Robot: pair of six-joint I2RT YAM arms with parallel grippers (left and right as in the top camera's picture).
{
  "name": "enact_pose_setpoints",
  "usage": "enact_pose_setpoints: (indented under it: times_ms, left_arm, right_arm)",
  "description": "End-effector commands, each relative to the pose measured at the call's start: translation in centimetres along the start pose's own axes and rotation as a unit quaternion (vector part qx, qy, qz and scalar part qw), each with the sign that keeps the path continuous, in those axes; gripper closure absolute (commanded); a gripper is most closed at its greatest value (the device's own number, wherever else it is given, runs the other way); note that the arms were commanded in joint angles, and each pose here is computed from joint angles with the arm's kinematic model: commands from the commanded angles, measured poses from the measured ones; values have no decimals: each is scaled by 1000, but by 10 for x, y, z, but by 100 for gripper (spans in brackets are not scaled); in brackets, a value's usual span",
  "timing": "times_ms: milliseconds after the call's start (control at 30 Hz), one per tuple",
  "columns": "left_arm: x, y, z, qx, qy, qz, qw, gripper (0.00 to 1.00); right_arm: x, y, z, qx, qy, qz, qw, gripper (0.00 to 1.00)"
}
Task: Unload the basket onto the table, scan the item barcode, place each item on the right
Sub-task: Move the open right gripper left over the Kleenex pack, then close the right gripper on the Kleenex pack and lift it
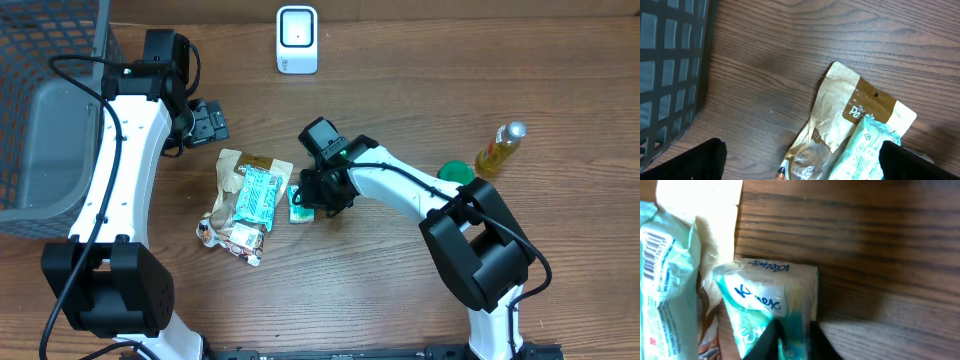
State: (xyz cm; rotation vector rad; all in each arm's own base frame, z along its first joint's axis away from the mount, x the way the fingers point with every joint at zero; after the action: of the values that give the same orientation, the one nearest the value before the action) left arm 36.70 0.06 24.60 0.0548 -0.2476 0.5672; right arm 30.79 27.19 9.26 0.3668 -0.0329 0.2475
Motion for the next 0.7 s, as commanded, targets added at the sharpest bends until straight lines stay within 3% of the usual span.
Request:
enact_pose_setpoints:
  times_ms: [0, 200, 367, 467, 667]
  left_arm:
    - [2, -3, 4, 0, -10, -8, 1000, 0]
    - [2, -3, 4, 0, -10, -8, 1000, 0]
    - [2, -3, 4, 0, -10, -8, 1000, 0]
    - [2, -3, 4, 0, -10, -8, 1000, 1]
    - [2, -3, 4, 0, -10, -8, 1000, 0]
  right_arm:
    - [-9, -14, -4, -14, 24, -21, 999, 96]
    - [-6, -20, 2, 45, 44, -20, 998, 96]
    - [-2, -21, 14, 175, 63, 37, 982, 96]
    - [-2, -17, 26, 281, 62, 92, 953, 96]
    - [-11, -8, 57, 489, 20, 203, 848, 96]
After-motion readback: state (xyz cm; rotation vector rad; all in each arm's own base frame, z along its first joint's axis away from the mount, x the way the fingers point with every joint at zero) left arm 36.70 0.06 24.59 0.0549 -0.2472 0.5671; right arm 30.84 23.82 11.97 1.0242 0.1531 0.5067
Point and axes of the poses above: each gripper's point midway between its finger pads, its own z axis back along the fingers, its own y axis along the line the jaws close on, x = y × z, the point moved 9 cm from there along z, back along the fingers, and after that the axes turned 13 degrees about z, right-handed, at the moved point
